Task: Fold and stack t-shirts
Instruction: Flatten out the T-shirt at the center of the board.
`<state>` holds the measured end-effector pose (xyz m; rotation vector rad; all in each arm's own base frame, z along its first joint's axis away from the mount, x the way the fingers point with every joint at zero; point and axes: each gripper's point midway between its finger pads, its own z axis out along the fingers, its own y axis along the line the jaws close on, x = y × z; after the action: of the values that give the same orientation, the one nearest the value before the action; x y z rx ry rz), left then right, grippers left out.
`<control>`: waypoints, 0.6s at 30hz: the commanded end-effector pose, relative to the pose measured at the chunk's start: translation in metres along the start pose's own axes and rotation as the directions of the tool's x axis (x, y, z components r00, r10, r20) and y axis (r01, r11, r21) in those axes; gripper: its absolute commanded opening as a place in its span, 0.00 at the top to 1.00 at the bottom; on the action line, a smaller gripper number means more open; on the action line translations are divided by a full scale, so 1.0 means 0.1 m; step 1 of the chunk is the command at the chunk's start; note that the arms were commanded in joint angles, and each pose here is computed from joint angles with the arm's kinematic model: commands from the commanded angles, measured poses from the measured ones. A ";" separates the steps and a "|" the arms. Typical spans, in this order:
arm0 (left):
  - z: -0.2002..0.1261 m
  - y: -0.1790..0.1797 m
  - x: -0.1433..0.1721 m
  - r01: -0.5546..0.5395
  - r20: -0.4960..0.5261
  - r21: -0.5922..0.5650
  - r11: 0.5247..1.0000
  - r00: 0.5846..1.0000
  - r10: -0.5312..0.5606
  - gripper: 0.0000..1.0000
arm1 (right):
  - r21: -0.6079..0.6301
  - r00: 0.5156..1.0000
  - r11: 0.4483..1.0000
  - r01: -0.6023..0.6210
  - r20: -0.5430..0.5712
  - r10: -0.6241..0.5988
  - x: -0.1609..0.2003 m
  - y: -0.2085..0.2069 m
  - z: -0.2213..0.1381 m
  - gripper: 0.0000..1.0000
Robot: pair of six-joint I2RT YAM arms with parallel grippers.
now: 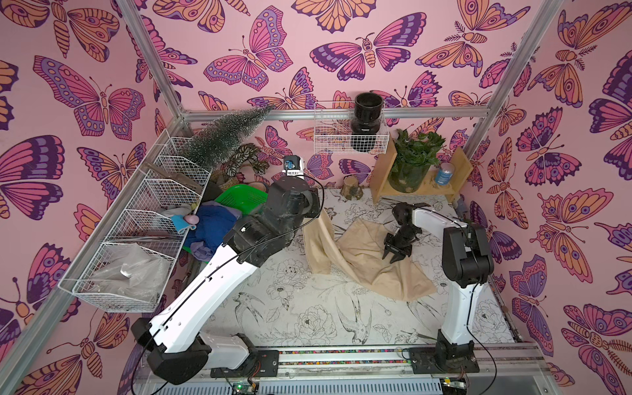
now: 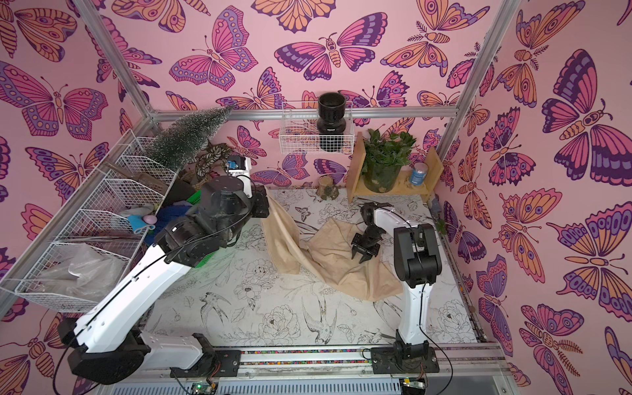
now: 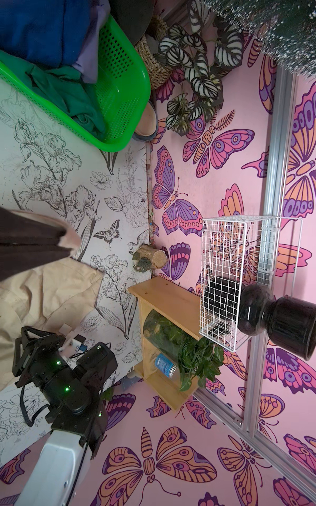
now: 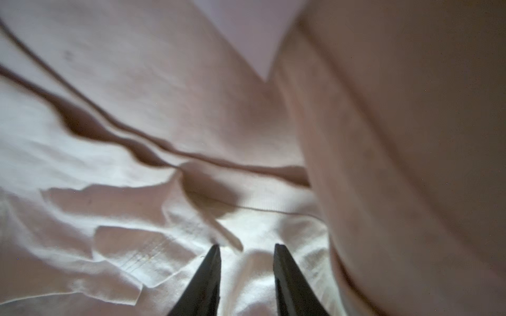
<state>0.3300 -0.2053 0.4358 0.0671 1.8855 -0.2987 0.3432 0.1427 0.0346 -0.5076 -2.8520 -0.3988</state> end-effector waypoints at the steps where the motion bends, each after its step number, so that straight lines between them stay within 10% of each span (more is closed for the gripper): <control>1: 0.02 -0.03 -0.07 0.014 0.014 0.016 1.000 1.000 -0.014 1.00 | 0.002 0.999 1.000 -0.008 0.051 0.007 -0.20 0.07 -0.09 0.65; 18: 0.06 -0.04 -0.08 0.004 0.010 0.008 1.000 1.000 -0.004 1.00 | -0.023 1.000 1.000 -0.015 0.019 0.016 -0.12 0.06 -0.01 0.67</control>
<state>0.3334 -0.2114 0.4353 0.0789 1.8920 -0.3090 0.3642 0.1467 0.0390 -0.5158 -2.8925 -0.4361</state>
